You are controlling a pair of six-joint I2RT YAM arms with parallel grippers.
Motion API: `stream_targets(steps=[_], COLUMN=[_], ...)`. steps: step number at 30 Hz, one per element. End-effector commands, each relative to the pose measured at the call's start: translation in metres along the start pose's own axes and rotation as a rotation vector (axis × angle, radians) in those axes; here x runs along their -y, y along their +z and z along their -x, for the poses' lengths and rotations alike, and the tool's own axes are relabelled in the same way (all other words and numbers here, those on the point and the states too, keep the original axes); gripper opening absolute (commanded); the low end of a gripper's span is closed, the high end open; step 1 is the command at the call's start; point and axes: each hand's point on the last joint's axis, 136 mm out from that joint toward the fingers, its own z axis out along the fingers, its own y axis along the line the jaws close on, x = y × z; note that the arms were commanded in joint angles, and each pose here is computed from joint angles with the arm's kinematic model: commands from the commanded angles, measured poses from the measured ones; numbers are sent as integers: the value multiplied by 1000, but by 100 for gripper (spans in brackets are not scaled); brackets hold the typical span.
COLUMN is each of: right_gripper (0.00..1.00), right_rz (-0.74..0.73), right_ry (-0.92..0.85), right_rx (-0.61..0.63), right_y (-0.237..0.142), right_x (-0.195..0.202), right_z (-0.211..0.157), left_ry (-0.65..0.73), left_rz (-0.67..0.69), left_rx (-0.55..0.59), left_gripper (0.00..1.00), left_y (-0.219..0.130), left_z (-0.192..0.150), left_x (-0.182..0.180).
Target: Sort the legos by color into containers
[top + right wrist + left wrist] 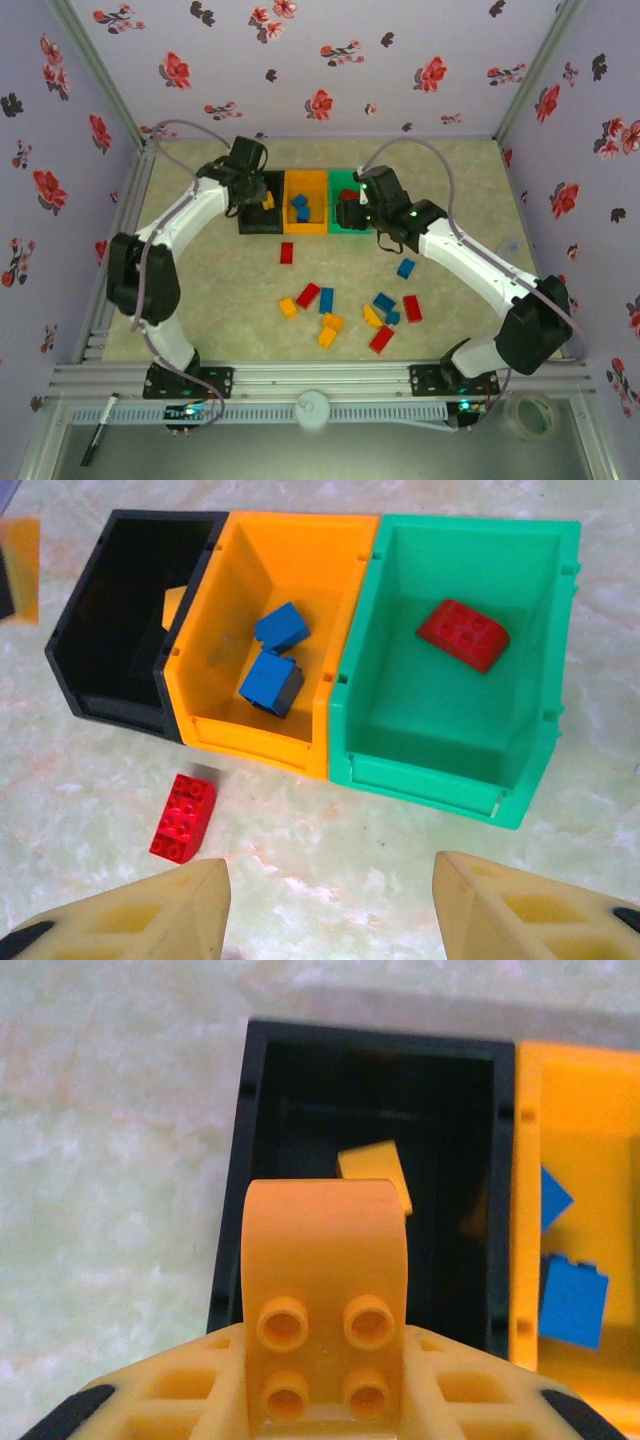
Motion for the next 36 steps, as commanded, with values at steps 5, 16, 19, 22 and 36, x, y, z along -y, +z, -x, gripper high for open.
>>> stream_targets(steps=[5,16,19,22,36], right_gripper=[56,56,56,56,59], right_rz=[-17,-24,-35,-56,-225], right_ry=[24,30,28,26,75], right_rx=[0,-19,-27,-49,-112], right_y=[-10,-3,-1,1,9], right_x=[5,7,9,15,55], right_z=[-13,-21,-24,-33,-72], left_ry=[91,78,52,21,-48], left_rz=[-55,-59,-62,-68,-147], left_rx=[-23,-60,-52,-41,-1], left_gripper=[25,66,66,66,66], left_y=[37,41,25,3,-70], left_z=[27,25,21,10,-75], left_x=[2,1,-2,-7,3])
